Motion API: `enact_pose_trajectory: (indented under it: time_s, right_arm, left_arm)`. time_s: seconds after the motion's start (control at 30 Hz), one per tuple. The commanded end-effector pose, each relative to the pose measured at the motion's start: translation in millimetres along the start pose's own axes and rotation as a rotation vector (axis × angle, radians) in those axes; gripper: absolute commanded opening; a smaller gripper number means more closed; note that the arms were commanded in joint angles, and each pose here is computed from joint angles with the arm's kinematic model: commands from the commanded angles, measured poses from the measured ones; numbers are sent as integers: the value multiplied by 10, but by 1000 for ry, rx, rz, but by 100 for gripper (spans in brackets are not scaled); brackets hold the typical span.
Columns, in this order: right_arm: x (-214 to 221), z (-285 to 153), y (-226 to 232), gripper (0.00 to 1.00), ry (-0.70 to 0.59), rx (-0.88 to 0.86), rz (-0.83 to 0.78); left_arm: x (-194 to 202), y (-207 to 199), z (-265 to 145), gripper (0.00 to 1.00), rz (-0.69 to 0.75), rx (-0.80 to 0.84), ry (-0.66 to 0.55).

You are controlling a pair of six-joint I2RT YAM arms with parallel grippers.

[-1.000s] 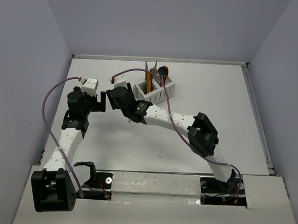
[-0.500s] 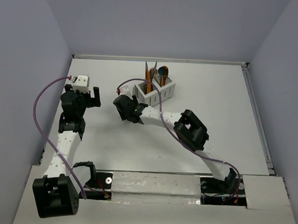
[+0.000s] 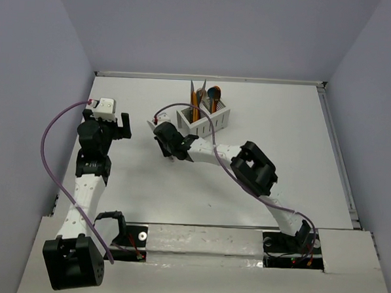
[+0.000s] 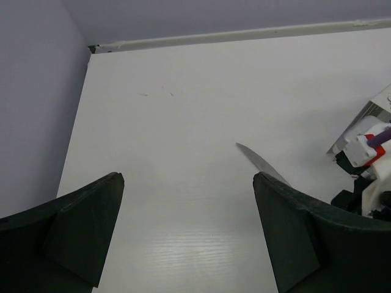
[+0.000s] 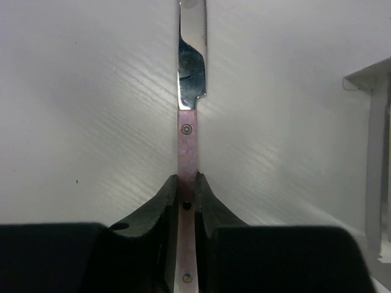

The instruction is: Sort the eating utensils into containers

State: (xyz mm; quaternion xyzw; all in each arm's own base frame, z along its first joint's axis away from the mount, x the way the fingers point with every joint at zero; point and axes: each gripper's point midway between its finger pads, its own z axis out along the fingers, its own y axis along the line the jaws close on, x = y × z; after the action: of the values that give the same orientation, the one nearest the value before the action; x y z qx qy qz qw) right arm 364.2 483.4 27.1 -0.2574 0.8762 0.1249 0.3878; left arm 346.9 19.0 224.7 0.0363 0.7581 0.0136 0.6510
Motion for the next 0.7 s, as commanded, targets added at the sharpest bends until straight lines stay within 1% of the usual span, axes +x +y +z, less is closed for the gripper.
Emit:
enact_pose_trajectory:
  time_s: [0.0, 0.07, 0.1, 0.2, 0.23, 0.27, 0.3, 0.33, 0.37, 0.43, 0.47, 0.53, 0.57, 0.67]
  right_arm:
    - [1161, -326, -188, 8, 340, -32, -76]
    - [1367, -525, -117, 7, 377, -48, -110]
    - [1550, -717, -139, 7, 419, -63, -122]
    - [1882, -1084, -47, 11, 501, -120, -147]
    - [2021, -1228, -121, 15, 542, -121, -145]
    - [2095, -1303, -155, 23, 572, -112, -129]
    - [2194, -1397, -242, 27, 619, -79, -129]
    - [2233, -1451, -273, 32, 635, -54, -136]
    - [2275, -1493, -371, 37, 658, -3, -143]
    - [2255, -1476, -397, 40, 657, 18, -151]
    - [2178, -1437, -368, 42, 637, 16, -151]
    - [2142, -1358, -357, 43, 632, 27, -165]
    - [2021, -1306, -313, 44, 607, 26, -170]
    - [1972, -1185, -293, 44, 599, 34, -202]
  left_arm:
    - [-148, 43, -18, 99, 8, -10, -71]
    - [-160, 57, -24, 99, 10, -14, -76]
    - [-169, 65, -31, 99, 10, -16, -79]
    - [-183, 91, -50, 99, 12, -21, -86]
    - [-176, 95, -53, 99, 10, -21, -86]
    - [-180, 84, -52, 99, 11, -15, -88]
    - [-188, 77, -52, 99, 11, -9, -90]
    - [-188, 71, -49, 99, 10, -6, -90]
    - [-175, 66, -41, 99, 9, -2, -86]
    - [-166, 63, -36, 99, 9, 0, -83]
    - [-161, 63, -33, 99, 8, 0, -82]
    - [-144, 69, -29, 99, 9, -1, -76]
    - [-144, 71, -32, 99, 10, -3, -75]
    - [-148, 77, -34, 99, 10, -4, -74]
